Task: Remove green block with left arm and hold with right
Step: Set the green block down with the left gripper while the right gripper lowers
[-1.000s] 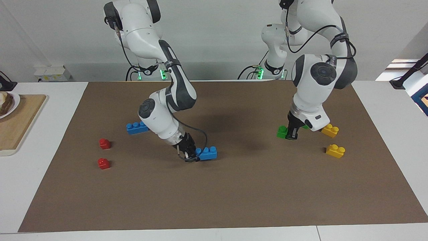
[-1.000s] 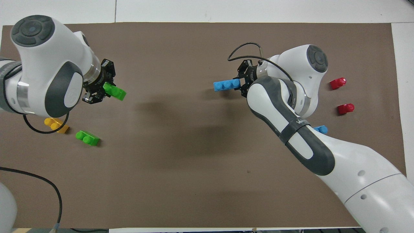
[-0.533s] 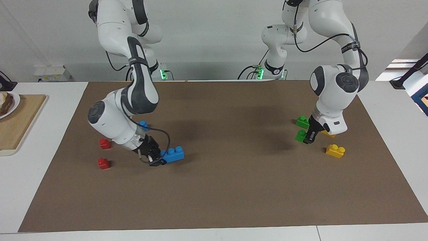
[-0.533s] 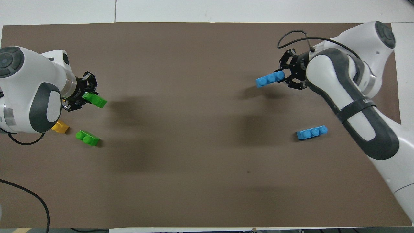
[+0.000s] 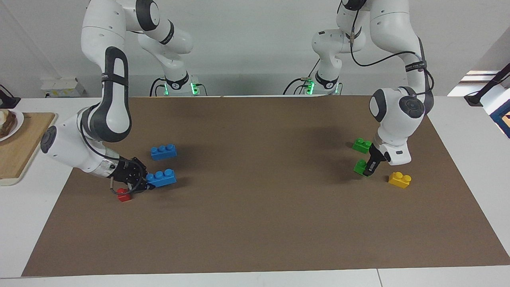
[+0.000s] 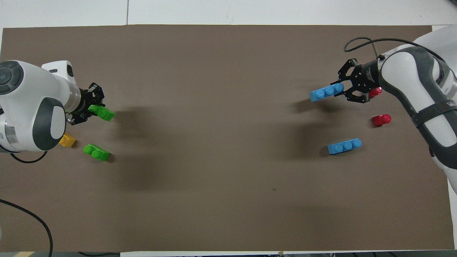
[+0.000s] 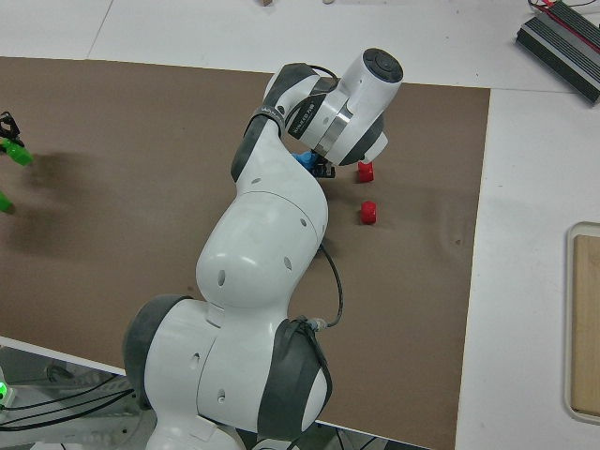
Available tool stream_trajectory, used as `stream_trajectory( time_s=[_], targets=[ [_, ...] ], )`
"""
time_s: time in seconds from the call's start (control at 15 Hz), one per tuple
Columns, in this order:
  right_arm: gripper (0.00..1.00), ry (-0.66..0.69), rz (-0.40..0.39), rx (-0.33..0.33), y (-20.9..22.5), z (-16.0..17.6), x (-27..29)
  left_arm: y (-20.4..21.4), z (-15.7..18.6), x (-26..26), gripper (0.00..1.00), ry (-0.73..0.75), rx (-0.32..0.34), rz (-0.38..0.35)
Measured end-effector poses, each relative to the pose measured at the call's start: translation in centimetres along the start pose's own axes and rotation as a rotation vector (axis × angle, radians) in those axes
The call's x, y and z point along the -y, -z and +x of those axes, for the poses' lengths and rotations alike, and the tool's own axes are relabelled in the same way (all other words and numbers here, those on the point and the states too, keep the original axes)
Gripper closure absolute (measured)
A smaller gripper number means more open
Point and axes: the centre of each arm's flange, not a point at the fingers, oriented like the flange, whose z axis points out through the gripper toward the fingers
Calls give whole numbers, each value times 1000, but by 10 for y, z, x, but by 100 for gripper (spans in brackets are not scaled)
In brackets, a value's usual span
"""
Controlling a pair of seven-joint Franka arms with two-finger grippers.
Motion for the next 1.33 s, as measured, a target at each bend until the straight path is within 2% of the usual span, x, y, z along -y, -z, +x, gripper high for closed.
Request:
stream_trajectory(
  time_s=[0.33, 0.8, 0.87, 0.93, 1.0, 1.2, 1.27, 1.33],
  targets=[
    [65, -35, -23, 9, -17, 13, -16, -22, 11, 8, 65, 14, -27, -36],
    [65, -62, -18, -8, -37, 24, -27, -24, 15, 14, 65, 58, -37, -56],
    [65, -63, -17, -9, -37, 25, -28, -25, 15, 15, 59, 59, -36, -54],
    [61, -64, -13, -13, -38, 25, -28, -27, 15, 15, 50, 59, -34, -52],
    [52, -65, -9, -17, -38, 26, -28, -27, 14, 15, 37, 59, -33, -51],
    [19, -65, -1, -22, -37, 27, -28, -24, 14, 14, 6, 58, -32, -50],
    [9, -63, 4, -25, -34, 26, -27, -20, 15, 14, 0, 58, -29, -46],
    [1, -59, 13, -28, -28, 24, -26, -12, 16, 13, 0, 58, -24, -37]
  ],
)
